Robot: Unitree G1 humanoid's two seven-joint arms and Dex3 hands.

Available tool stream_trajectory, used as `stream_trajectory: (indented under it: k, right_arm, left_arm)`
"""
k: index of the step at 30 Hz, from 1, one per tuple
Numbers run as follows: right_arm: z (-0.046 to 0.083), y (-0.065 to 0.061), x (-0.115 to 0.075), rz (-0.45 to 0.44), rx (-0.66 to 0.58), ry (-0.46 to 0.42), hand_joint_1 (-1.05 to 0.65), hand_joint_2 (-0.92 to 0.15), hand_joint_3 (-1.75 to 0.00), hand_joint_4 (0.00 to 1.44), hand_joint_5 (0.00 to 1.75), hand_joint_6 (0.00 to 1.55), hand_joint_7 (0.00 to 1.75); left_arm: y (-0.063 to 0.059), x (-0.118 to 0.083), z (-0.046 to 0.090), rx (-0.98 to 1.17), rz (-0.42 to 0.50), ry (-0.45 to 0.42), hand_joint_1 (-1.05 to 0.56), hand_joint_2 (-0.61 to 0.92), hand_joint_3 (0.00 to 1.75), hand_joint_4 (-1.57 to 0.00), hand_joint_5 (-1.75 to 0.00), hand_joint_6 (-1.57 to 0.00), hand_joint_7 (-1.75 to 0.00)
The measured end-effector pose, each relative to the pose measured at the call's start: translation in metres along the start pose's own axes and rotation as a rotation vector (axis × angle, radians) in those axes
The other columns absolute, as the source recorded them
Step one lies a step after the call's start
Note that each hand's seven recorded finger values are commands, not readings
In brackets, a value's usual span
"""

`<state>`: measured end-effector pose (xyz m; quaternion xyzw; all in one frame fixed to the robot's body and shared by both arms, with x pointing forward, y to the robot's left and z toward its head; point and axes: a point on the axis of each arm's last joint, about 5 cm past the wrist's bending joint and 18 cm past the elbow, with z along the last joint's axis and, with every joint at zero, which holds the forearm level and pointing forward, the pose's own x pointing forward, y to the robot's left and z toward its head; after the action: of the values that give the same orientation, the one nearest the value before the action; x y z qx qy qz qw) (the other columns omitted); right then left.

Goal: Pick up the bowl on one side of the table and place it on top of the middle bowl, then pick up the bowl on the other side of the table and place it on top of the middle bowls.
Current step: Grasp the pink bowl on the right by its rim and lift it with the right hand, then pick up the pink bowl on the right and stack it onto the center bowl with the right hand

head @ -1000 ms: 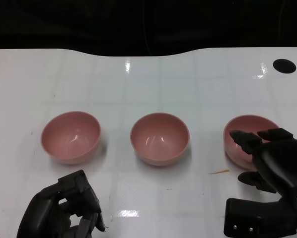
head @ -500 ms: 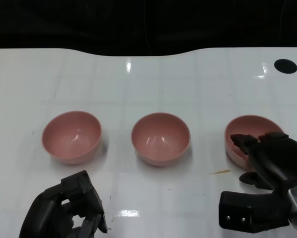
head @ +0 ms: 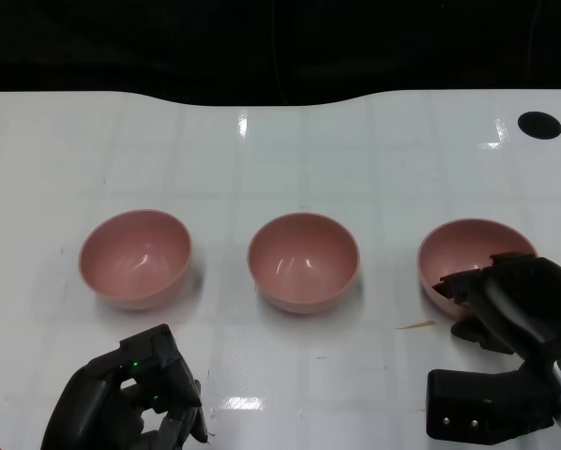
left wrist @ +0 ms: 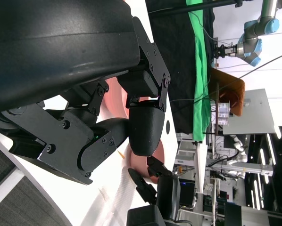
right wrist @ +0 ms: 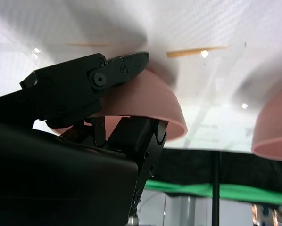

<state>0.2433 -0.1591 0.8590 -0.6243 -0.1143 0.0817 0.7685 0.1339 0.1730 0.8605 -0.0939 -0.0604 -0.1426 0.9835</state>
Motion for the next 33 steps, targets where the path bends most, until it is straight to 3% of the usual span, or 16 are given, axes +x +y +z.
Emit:
stream_trajectory:
  k: [2,3,4,6,8,15,19,26,33]
  right_arm:
    - [-0.001,0.001,0.0,-0.021,0.009,-0.001,-0.23,-0.91,-0.19,0.9,1.75,1.18,0.13]
    - [-0.001,0.001,0.0,-0.037,0.01,-0.002,-0.22,-0.89,-0.23,0.91,1.75,1.16,0.31]
    - [-0.001,0.001,0.001,-0.055,0.012,-0.005,-0.21,-0.85,-0.3,0.9,1.75,1.05,0.59]
    - [-0.001,-0.001,0.003,-0.096,0.022,-0.014,-0.19,-0.76,-0.5,0.9,1.75,0.75,1.46]
    - [-0.001,-0.004,0.004,-0.119,0.039,-0.014,-0.19,-0.65,-0.77,0.89,1.75,0.7,1.67]
    - [0.011,-0.023,0.011,-0.212,0.092,-0.085,-0.18,-0.45,-1.13,0.91,1.75,0.71,1.75]
    - [0.018,-0.034,0.014,-0.222,0.113,-0.126,-0.2,-0.42,-1.21,0.91,1.75,0.68,1.74]
    - [0.03,-0.051,0.017,-0.206,0.156,-0.209,-0.19,-0.37,-1.27,0.94,1.75,0.68,1.75]
    - [0.04,-0.059,0.022,-0.191,0.198,-0.274,-0.19,-0.43,-1.23,0.93,1.75,0.74,1.67]
  left_arm:
    - [0.0,0.0,0.0,0.0,0.0,0.0,-0.13,0.62,1.09,-0.79,-1.75,-0.76,-1.53]
    - [0.0,0.0,0.0,0.0,0.0,0.0,-0.13,0.62,1.09,-0.79,-1.75,-0.76,-1.53]
    - [0.0,0.0,0.0,0.0,0.0,0.0,-0.13,0.62,1.09,-0.79,-1.74,-0.76,-1.53]
    - [0.0,0.0,0.0,0.0,0.001,0.0,-0.13,0.61,1.09,-0.79,-1.74,-0.76,-1.53]
    - [0.0,0.0,0.0,-0.001,0.001,0.001,-0.13,0.61,1.1,-0.79,-1.74,-0.76,-1.53]
    - [0.0,-0.001,0.0,0.001,0.002,0.001,-0.14,0.61,1.09,-0.79,-1.74,-0.76,-1.54]
    - [0.0,-0.001,0.0,0.013,0.001,0.002,-0.14,0.61,1.1,-0.79,-1.74,-0.75,-1.55]
    - [0.0,0.0,0.0,0.019,-0.001,0.003,-0.14,0.62,1.08,-0.79,-1.74,-0.74,-1.55]
    - [0.0,0.0,0.0,0.027,-0.004,0.002,-0.15,0.63,1.06,-0.79,-1.75,-0.74,-1.56]
